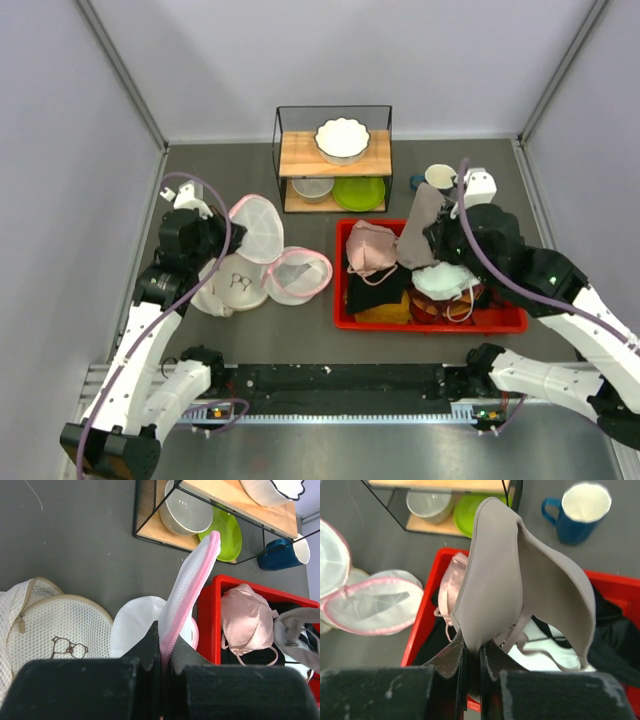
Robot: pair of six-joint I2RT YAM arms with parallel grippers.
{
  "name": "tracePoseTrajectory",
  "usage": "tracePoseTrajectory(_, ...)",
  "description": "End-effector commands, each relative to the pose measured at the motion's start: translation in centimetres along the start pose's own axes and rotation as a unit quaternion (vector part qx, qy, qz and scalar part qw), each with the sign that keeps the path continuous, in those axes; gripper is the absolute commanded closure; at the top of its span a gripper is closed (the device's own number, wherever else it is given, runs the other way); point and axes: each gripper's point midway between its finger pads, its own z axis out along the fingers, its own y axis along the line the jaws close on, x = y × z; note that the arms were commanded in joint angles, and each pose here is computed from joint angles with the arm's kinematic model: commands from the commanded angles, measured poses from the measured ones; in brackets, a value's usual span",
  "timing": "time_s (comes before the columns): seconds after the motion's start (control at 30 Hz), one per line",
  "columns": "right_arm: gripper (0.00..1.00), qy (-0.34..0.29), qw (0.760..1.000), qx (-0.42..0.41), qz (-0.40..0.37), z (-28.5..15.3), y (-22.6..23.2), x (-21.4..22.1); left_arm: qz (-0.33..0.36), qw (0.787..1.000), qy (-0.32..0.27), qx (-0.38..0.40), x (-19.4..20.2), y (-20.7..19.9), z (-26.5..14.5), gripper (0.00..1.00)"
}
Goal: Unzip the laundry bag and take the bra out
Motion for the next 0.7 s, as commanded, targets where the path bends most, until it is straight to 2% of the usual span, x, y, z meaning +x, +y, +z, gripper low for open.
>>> tracePoseTrajectory(0.0,1.00,0.051,0.997,0.035,0.039,-0.2,-1.8,4.2,-0.005,0.999,-0.025,0.021,-1.1,-0.8,-0.3,1.00)
tracePoseTrajectory(0.07,1.00,0.071,0.996,0.039,0.046,0.1,-2.0,6.1,-0.005,1.000,-0.020,0.007,-0.4,0.0,0.1,1.00)
tracePoseTrajectory(0.17,1.00,0.134,0.989,0.054,0.036,1.9,-2.3,11.2,-0.008,1.000,-0.007,0.007,0.5,0.3,0.6,1.00)
tracePoseTrajectory(0.33,1.00,0.165,0.985,0.054,0.023,4.6,-2.1,15.4,-0.009,1.000,-0.001,0.000,1.2,0.9,1.3,1.00)
tracePoseTrajectory(0.47,1.00,0.234,0.970,0.066,0.010,6.9,-2.2,20.2,-0.014,1.000,0.010,0.003,1.9,1.0,1.4,1.00)
tracePoseTrajectory(0.67,1.00,0.262,0.959,0.111,0.001,9.1,-4.2,22.2,-0.015,1.000,0.012,0.001,2.3,1.2,1.4,1.00)
